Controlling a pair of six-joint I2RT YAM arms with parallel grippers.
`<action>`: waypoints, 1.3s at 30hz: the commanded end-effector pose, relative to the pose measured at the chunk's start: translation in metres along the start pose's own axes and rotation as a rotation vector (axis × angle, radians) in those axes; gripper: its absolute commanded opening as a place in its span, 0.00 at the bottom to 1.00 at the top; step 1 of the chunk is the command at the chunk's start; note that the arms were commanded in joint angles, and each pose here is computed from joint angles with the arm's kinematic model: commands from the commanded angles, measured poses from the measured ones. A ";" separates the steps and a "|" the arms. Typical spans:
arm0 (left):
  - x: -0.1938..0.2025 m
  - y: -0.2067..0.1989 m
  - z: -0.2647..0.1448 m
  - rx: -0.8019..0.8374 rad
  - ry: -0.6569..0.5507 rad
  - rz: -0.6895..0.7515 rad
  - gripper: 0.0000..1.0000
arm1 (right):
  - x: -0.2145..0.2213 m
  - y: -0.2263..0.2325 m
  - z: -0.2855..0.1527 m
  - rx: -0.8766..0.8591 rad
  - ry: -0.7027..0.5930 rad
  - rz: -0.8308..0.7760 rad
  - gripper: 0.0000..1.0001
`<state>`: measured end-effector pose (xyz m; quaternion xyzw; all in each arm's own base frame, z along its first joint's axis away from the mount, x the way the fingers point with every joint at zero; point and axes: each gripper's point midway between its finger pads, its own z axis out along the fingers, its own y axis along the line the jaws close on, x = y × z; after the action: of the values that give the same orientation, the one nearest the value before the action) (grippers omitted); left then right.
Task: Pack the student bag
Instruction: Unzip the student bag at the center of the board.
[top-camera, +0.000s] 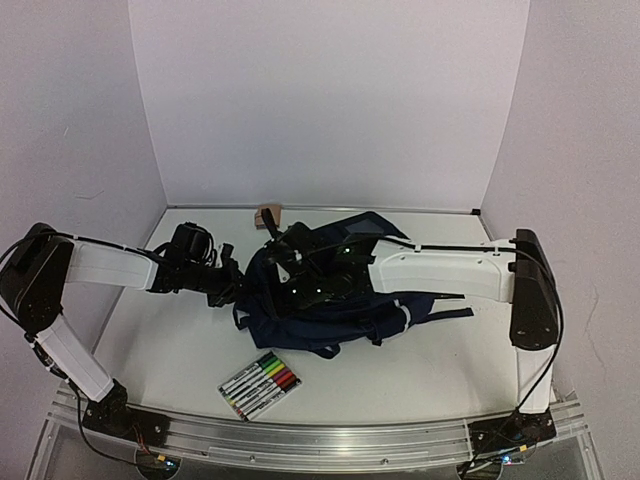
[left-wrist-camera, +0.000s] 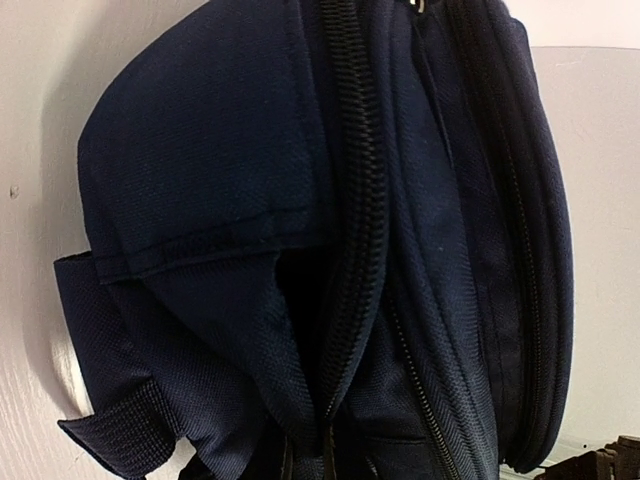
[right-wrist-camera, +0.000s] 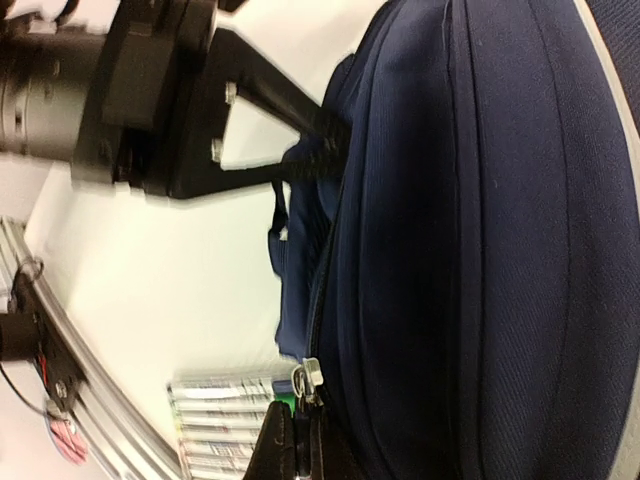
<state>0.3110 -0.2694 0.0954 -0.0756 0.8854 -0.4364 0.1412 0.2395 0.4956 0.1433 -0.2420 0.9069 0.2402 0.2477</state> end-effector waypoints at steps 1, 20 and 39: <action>0.019 -0.052 0.003 0.170 0.072 0.138 0.00 | -0.067 0.047 -0.005 -0.119 -0.225 0.055 0.01; 0.019 -0.063 -0.070 0.010 -0.103 0.475 0.57 | -0.058 -0.014 -0.101 0.062 -0.357 -0.051 0.59; 0.045 -0.042 -0.034 -0.188 0.026 0.865 0.67 | -0.041 -0.040 -0.095 0.032 -0.339 0.030 0.60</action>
<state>0.2479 -0.2775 0.1359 0.2643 0.8815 -0.2815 0.2717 0.2619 0.4248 0.2024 -0.1967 0.8731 0.2315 0.3812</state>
